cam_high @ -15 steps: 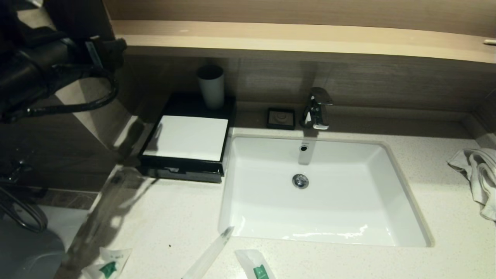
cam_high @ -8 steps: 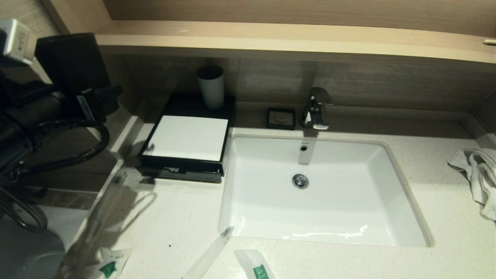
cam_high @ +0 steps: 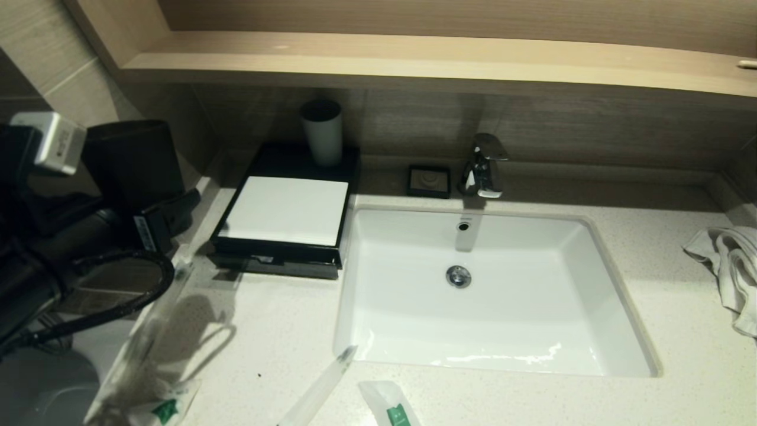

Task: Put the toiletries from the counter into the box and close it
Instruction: Place the cup on the storage box

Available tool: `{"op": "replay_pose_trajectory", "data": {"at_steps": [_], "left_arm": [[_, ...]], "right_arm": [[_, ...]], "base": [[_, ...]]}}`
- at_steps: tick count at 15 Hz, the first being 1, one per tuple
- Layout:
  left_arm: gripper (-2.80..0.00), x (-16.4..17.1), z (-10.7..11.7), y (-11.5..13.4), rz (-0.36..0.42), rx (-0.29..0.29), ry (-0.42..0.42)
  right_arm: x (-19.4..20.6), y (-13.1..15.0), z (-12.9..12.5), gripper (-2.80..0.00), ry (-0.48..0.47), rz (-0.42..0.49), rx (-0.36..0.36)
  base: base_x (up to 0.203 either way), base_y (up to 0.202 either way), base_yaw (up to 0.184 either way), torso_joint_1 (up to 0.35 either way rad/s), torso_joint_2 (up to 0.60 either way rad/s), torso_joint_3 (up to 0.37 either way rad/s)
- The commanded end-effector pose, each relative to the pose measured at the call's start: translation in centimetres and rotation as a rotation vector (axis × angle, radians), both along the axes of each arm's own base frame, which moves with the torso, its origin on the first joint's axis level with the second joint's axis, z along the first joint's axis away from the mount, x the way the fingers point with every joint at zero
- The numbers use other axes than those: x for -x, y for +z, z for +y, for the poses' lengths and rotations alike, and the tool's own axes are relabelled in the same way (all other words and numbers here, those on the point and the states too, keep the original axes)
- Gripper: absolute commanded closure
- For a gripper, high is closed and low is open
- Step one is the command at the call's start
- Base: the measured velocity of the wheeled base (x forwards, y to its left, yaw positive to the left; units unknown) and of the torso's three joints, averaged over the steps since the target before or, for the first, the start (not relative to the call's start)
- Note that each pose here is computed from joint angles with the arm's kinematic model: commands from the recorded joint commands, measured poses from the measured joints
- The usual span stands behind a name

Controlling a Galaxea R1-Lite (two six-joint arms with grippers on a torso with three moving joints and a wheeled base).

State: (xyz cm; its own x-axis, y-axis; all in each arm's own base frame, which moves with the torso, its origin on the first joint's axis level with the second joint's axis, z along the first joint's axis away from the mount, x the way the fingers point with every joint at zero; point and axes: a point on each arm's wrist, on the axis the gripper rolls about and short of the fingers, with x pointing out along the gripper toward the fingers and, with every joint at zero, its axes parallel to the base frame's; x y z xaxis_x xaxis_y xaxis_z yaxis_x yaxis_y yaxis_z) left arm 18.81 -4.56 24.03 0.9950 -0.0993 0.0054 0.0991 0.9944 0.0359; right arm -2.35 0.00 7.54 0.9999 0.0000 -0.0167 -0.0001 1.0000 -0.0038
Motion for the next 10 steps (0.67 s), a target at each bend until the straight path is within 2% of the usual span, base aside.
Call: {"op": "replay_pose_trajectory", "data": {"at_steps": [1, 6, 10], "left_arm": [[0.00, -1.0, -0.3, -2.0, 0.039, -0.010, -0.002], [0.00, -3.5, -0.9, -4.7, 0.021, -0.010, 0.008], [0.00, -4.6, -1.2, -5.5, 0.022, -0.009, 0.015]], "right_arm": [[0.0, 0.0, 0.0, 0.00, 0.002, 0.000, 0.001], [0.0, 0.0, 0.0, 0.00, 0.002, 0.000, 0.001], [0.0, 0.0, 0.0, 0.00, 0.000, 0.000, 0.001]], "base": [[0.000, 0.000, 0.000, 0.000, 0.00, 0.000], [0.000, 0.000, 0.000, 0.000, 0.00, 0.000], [0.000, 0.000, 0.000, 0.000, 0.00, 0.000]]}}
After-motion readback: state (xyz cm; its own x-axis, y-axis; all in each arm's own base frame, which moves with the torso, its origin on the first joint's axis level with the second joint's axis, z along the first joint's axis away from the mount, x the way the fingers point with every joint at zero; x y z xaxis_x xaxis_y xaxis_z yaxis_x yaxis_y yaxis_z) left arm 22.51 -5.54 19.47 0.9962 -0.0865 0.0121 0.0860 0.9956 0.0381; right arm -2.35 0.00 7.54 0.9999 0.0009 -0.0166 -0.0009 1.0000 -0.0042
